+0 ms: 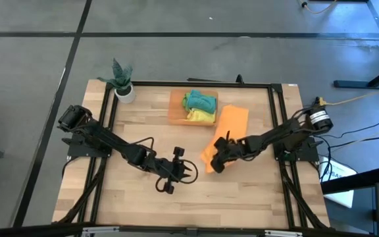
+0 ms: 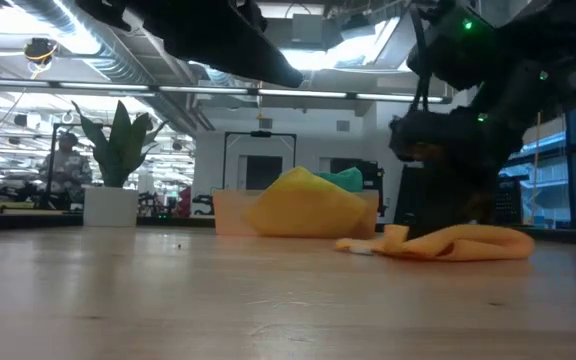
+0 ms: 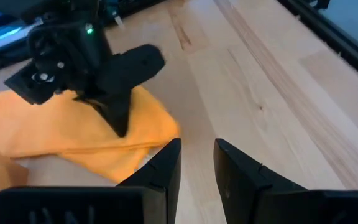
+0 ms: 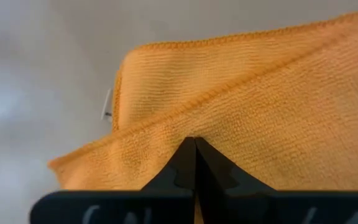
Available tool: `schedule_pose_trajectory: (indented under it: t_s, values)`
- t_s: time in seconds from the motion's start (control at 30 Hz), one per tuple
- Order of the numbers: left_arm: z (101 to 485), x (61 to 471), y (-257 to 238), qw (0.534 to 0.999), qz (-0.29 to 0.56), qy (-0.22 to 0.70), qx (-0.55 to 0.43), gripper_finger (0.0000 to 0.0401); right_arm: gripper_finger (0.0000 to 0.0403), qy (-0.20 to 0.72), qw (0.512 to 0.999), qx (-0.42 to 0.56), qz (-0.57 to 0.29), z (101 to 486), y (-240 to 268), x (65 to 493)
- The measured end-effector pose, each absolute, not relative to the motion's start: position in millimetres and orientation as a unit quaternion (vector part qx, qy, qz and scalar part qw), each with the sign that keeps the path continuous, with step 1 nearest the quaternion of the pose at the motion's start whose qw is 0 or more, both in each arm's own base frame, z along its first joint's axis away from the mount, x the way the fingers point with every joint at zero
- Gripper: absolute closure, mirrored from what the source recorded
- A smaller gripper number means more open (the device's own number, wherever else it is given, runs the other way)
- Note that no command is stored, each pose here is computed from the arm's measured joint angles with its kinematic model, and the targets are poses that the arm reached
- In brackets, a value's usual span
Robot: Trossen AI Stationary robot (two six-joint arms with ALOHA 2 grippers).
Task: Roll microfiber towels into tight, uniform cylinder then place into a basket
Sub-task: Roll the orange microfiber cloth
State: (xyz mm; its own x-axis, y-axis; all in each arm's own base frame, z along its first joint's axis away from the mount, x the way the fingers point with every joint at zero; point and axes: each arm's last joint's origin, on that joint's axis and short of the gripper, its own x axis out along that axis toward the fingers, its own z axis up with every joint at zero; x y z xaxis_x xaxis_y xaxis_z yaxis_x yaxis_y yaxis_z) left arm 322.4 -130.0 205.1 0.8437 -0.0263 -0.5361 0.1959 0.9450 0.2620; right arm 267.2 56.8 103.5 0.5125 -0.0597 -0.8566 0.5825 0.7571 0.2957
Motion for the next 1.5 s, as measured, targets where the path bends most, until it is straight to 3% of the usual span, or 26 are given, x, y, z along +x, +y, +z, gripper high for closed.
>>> schedule_pose_trajectory:
  t_s: [0.53,0.7,0.9,1.13,1.5]
  values:
    - [191.8,311.7,-127.1,0.929,-0.028,0.357,0.092,0.0315,0.0397,0.448,0.86,0.242,0.012,94.2,102.6,356.8]
    - [190.3,307.8,-132.4,0.925,-0.035,0.366,0.097,0.0315,0.0397,0.471,0.855,0.206,0.066,112.5,117.5,373.3]
    - [189.4,301.8,-143.5,0.922,-0.051,0.37,0.105,0.0315,0.0397,0.479,0.87,0.119,0.005,166.7,134.6,370.9]
    - [186.8,303.2,-150.1,0.925,-0.059,0.361,0.105,0.0315,0.0397,0.466,0.881,0.041,-0.078,204.6,154.9,360.3]
    - [148.2,318.0,-165.2,0.923,-0.088,0.361,0.1,0.0315,0.0397,0.502,0.844,0.006,-0.189,220.1,165.4,337.2]
